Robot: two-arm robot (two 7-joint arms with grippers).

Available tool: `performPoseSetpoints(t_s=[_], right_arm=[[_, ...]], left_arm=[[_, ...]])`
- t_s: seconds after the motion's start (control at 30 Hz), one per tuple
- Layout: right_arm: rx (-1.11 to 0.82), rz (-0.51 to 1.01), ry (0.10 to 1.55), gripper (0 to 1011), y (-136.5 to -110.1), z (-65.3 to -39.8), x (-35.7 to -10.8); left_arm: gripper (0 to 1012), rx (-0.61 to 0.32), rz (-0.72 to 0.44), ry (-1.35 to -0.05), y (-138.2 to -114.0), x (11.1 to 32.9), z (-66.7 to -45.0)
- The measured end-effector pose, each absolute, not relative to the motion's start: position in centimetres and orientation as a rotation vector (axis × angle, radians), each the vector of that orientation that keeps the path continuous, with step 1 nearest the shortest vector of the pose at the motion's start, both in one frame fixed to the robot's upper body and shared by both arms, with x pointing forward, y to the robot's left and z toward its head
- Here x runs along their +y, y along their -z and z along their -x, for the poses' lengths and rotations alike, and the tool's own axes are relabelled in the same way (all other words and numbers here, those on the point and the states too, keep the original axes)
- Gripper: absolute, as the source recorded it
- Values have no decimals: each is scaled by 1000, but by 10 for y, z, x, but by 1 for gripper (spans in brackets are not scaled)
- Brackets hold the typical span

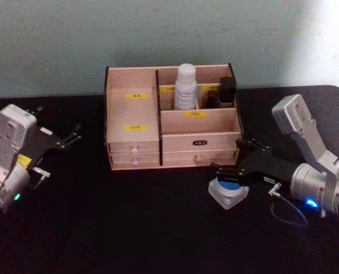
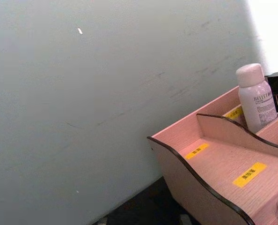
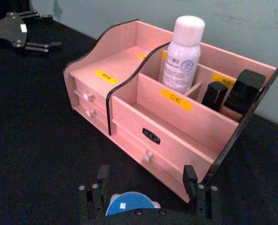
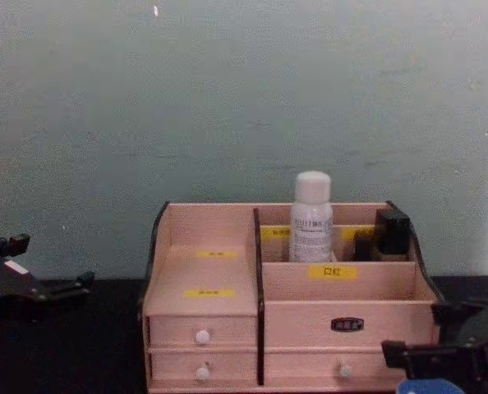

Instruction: Pick up the facial cleanser and watermelon frost from the table and place them into the tiered storage box.

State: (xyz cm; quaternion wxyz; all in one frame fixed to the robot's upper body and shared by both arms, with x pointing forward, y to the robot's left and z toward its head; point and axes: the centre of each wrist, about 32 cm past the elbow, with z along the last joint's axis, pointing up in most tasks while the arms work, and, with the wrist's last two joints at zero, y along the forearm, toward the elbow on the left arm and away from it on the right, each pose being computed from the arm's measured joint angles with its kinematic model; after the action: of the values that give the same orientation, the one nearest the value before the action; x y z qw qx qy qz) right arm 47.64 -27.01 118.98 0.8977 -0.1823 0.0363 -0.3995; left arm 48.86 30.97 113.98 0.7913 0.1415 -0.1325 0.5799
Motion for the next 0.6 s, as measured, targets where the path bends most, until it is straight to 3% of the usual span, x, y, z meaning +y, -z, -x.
performPoseSetpoints(t_s=[0.6], right_arm=[[82,420,806,1000,-1184,-465,-274]], left_arm=[[1001,-285,-304,-1248,-1140,310,-489]])
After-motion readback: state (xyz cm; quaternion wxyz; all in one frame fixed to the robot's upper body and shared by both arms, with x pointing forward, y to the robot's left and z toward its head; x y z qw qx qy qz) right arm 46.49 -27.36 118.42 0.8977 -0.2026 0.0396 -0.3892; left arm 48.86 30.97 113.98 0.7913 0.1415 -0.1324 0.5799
